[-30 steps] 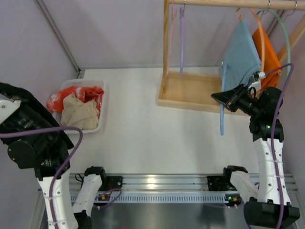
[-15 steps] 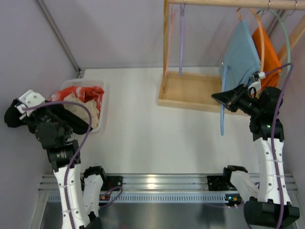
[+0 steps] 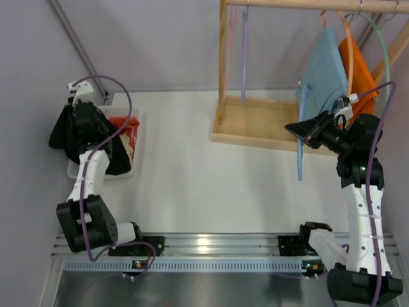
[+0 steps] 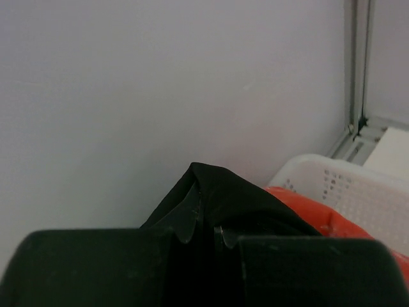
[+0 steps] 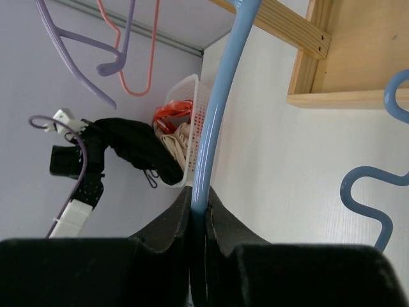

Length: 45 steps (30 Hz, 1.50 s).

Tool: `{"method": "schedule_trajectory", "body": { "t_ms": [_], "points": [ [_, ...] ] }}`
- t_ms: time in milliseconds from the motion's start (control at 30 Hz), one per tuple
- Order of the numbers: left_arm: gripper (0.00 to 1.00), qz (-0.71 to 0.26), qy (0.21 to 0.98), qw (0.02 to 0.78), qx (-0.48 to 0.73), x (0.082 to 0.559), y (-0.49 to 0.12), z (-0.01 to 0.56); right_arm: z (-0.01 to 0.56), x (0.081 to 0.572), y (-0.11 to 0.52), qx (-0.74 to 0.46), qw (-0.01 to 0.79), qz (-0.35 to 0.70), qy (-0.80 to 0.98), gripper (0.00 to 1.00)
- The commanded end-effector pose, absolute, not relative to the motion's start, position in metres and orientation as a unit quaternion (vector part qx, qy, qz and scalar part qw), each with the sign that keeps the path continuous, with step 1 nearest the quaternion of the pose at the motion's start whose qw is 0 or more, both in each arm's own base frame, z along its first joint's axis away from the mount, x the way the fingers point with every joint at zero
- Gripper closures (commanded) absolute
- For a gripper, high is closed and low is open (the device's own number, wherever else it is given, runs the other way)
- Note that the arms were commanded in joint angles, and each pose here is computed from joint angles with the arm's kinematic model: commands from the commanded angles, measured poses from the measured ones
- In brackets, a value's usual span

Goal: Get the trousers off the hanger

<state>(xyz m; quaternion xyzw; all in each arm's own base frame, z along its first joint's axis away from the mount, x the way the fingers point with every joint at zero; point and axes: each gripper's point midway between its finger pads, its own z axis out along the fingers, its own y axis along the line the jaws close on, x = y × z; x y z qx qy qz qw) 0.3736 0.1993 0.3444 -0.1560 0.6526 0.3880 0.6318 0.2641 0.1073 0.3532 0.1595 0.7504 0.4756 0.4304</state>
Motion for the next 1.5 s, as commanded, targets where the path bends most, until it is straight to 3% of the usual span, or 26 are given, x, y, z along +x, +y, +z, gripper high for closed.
{"method": "schedule_trajectory", "body": {
  "t_ms": [0, 233, 367, 433, 467, 567, 700, 933, 1200, 1467],
  "points": [
    [1.00, 0.372, 0.626, 0.672, -0.132, 0.412, 0.200, 0.363, 0.384, 0.266, 0.102, 0.126, 0.485, 0.463, 0.731, 1.00],
    [1.00, 0.325, 0.717, 0.611, -0.088, 0.468, 0.196, 0.256, 0.388, 0.267, 0.100, 0.125, 0.490, 0.455, 0.733, 1.00],
    [1.00, 0.284, 0.773, 0.563, -0.069, 0.473, 0.185, 0.203, 0.396, 0.265, 0.100, 0.114, 0.499, 0.449, 0.732, 1.00],
    [0.91, 0.276, 0.777, 0.561, -0.076, 0.469, 0.183, 0.201, 0.400, 0.263, 0.100, 0.107, 0.505, 0.447, 0.731, 1.00],
    [0.79, 0.267, 0.773, 0.570, -0.079, 0.466, 0.180, 0.209, 0.402, 0.261, 0.101, 0.105, 0.507, 0.447, 0.730, 1.00],
    [0.68, 0.247, 0.766, 0.588, -0.075, 0.461, 0.170, 0.224, 0.406, 0.259, 0.101, 0.100, 0.511, 0.447, 0.728, 1.00],
    [0.45, 0.237, 0.749, 0.613, -0.083, 0.455, 0.165, 0.274, 0.412, 0.256, 0.102, 0.093, 0.516, 0.449, 0.724, 1.00],
    [0.21, 0.209, 0.720, 0.657, -0.081, 0.436, 0.148, 0.350, 0.425, 0.245, 0.105, 0.076, 0.528, 0.452, 0.714, 1.00],
    [0.17, 0.136, 0.668, 0.730, -0.044, 0.385, 0.102, 0.434, 0.437, 0.233, 0.112, 0.065, 0.528, 0.474, 0.702, 1.00],
    [0.15, -0.040, 0.594, 0.795, 0.117, 0.316, -0.004, 0.505, 0.457, 0.243, 0.117, 0.062, 0.528, 0.500, 0.684, 1.00]
  ]
}}
